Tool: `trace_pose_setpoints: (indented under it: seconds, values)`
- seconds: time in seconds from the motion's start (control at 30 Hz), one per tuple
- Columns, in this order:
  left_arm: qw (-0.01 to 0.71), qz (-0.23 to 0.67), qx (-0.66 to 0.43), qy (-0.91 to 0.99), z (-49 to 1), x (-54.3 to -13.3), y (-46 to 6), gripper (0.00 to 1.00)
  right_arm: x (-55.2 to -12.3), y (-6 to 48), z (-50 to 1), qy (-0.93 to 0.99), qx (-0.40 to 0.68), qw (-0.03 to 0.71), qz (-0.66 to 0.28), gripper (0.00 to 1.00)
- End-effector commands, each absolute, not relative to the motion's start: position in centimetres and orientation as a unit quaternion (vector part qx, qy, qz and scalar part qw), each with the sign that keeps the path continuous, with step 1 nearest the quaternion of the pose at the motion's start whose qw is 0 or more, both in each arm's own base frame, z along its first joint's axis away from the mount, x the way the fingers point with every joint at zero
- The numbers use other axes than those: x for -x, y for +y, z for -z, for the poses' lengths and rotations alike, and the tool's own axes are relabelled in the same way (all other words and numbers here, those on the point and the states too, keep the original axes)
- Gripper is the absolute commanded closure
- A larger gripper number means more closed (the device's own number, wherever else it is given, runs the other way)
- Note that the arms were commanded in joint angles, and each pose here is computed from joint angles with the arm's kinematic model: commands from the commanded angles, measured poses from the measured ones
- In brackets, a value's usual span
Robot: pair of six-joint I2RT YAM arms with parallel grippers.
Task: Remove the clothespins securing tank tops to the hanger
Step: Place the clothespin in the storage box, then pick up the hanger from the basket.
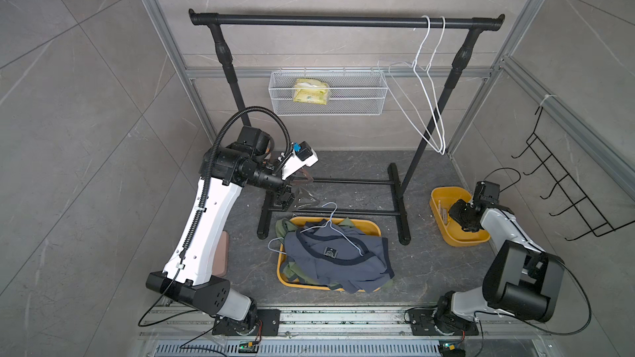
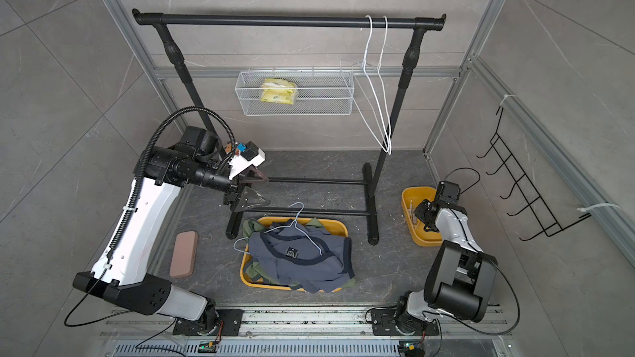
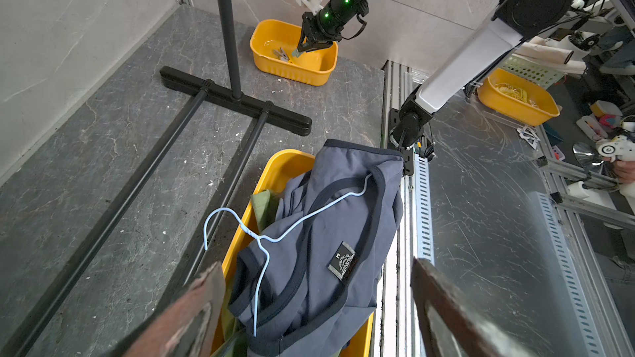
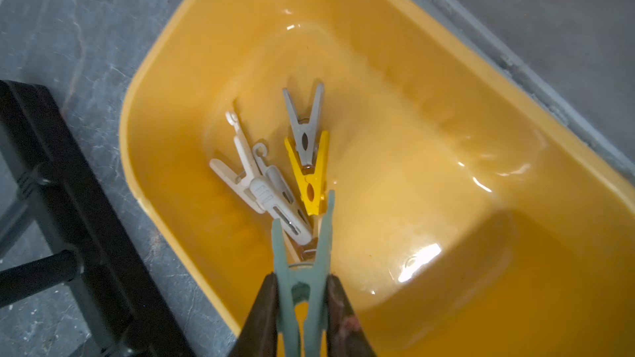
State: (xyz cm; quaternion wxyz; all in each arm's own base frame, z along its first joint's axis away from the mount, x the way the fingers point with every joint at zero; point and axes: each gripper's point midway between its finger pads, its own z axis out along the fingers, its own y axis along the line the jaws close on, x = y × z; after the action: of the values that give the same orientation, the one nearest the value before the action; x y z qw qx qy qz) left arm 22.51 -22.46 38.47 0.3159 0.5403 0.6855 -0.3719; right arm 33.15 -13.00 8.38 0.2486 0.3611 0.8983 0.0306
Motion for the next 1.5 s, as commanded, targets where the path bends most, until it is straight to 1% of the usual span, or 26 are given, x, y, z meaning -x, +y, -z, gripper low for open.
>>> trace_pose_setpoints:
  seconds: [0.0, 0.2, 0.3, 0.4, 0.47, 0.53, 0.67, 0.77, 0.87, 0.97, 1.07, 1.17, 1.3, 1.47]
  values:
    - [0.326, 0.394, -0.549, 0.661, -39.3, -22.1, -23.0, 0.12, -33.0, -13.0, -7.5, 0.899, -0.369, 0.234, -0.035, 0.81]
    - [0.323, 0.398, -0.550, 0.660, -38.9, -21.8, -23.0, 0.12, -32.7, -13.0, -7.2, 0.897, -0.375, 0.232, -0.036, 0.68]
    - [0.321, 0.398, -0.550, 0.661, -38.7, -21.7, -23.0, 0.12, -32.9, -13.0, -7.7, 0.896, -0.375, 0.235, -0.036, 0.65]
    - [0.322, 0.397, -0.551, 0.660, -38.7, -21.6, -23.0, 0.12, -32.8, -13.1, -8.1, 0.895, -0.375, 0.238, -0.033, 0.65]
    - [0.322, 0.396, -0.552, 0.659, -38.7, -21.5, -23.0, 0.12, -32.8, -12.9, -8.8, 0.891, -0.374, 0.253, -0.039, 0.65]
    - [0.324, 0.392, -0.552, 0.661, -38.8, -21.5, -22.9, 0.12, -33.3, -11.8, -10.4, 0.887, -0.363, 0.278, -0.073, 0.67]
    - [0.330, 0.357, -0.567, 0.665, -39.1, -21.3, -22.1, 0.12, -33.4, -7.6, -14.5, 0.881, -0.317, 0.312, -0.161, 0.74]
    - [0.329, 0.333, -0.582, 0.664, -39.4, -20.3, -21.2, 0.12, -32.1, -2.7, -18.4, 0.887, -0.234, 0.331, -0.221, 0.77]
    - [0.329, 0.318, -0.588, 0.667, -39.7, -19.3, -20.5, 0.12, -29.4, 3.0, -21.4, 0.883, -0.149, 0.331, -0.299, 0.78]
    - [0.327, 0.312, -0.589, 0.670, -39.7, -18.7, -20.1, 0.12, -25.8, 8.0, -22.5, 0.888, -0.063, 0.304, -0.339, 0.79]
    - [0.324, 0.311, -0.584, 0.676, -39.5, -18.4, -19.9, 0.12, -22.2, 12.1, -22.9, 0.896, 0.015, 0.274, -0.349, 0.81]
    - [0.323, 0.306, -0.582, 0.681, -39.3, -18.5, -19.8, 0.12, -19.8, 14.9, -23.1, 0.895, 0.070, 0.249, -0.363, 0.80]
    - [0.323, 0.299, -0.571, 0.693, -38.7, -19.5, -19.9, 0.12, -18.5, 18.1, -22.5, 0.897, 0.132, 0.220, -0.361, 0.78]
    - [0.329, 0.304, -0.567, 0.692, -39.0, -19.5, -20.0, 0.12, -18.4, 22.7, -23.0, 0.890, 0.212, 0.220, -0.338, 0.76]
